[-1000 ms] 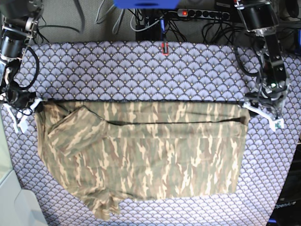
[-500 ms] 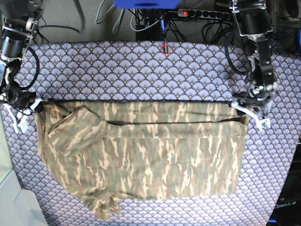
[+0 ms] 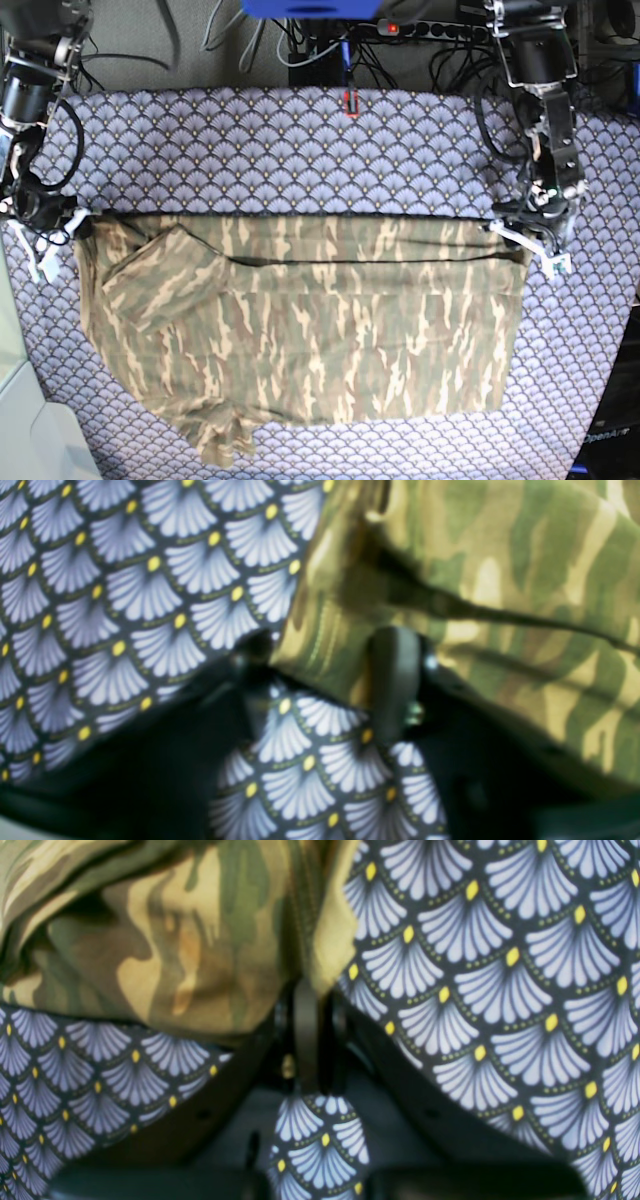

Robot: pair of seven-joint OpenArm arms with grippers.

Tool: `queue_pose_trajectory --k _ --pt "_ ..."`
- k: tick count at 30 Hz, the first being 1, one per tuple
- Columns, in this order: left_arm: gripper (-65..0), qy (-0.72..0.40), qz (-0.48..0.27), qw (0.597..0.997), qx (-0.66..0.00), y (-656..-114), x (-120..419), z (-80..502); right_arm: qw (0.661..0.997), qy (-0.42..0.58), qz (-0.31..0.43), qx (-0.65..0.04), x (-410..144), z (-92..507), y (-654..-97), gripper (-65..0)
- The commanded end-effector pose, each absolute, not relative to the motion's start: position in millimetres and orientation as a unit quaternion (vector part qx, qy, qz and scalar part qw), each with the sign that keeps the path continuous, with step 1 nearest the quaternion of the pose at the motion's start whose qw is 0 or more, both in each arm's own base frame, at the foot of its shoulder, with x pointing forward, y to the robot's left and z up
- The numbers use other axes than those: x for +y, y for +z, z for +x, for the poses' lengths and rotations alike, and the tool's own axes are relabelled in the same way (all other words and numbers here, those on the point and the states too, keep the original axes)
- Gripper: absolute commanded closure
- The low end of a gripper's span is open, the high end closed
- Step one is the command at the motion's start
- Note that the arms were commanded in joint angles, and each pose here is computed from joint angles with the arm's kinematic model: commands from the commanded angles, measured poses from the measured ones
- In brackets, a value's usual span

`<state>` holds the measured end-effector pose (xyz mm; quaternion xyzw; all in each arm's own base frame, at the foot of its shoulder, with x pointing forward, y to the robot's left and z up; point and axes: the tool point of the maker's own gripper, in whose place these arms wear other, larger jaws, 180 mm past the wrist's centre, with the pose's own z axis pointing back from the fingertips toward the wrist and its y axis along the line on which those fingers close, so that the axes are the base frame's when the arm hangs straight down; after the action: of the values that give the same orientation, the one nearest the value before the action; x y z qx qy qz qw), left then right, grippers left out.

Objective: Fold the T-shirt properly
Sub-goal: 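Lower the folded edge onto the shirt and release both grippers, then drag the folded shirt back toward the robot with both grippers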

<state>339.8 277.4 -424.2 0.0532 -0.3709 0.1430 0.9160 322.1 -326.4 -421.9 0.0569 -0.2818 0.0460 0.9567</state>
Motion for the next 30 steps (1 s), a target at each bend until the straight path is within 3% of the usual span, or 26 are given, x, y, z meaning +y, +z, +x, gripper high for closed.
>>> queue_pose_trajectory --k 1,5,18,25,30 --pt "-18.4 0.143 0.064 0.908 -0.387 -412.1 285.5 348.3 0.953 0.049 0.048 -0.295 -333.0 330.0 -410.1 -0.2" --pt "0.0 0.143 0.064 0.908 -0.387 -412.1 285.5 348.3 0.953 0.049 0.048 -0.296 -333.0 330.3 -409.9 -0.2" --pt "-0.8 0.122 0.078 0.896 -0.42 -383.3 282.2 331.9 0.958 0.049 0.046 -0.28 -335.6 312.3 -420.9 0.0" --pt "-0.8 0.11 0.08 0.904 -0.405 -381.7 273.3 300.6 0.947 0.111 0.008 -0.303 -320.1 291.7 -398.6 0.0" --pt "-0.8 0.101 0.085 0.907 -0.4 -381.8 270.1 280.9 0.948 0.092 -0.01 -0.306 -331.8 264.4 -394.6 0.0"
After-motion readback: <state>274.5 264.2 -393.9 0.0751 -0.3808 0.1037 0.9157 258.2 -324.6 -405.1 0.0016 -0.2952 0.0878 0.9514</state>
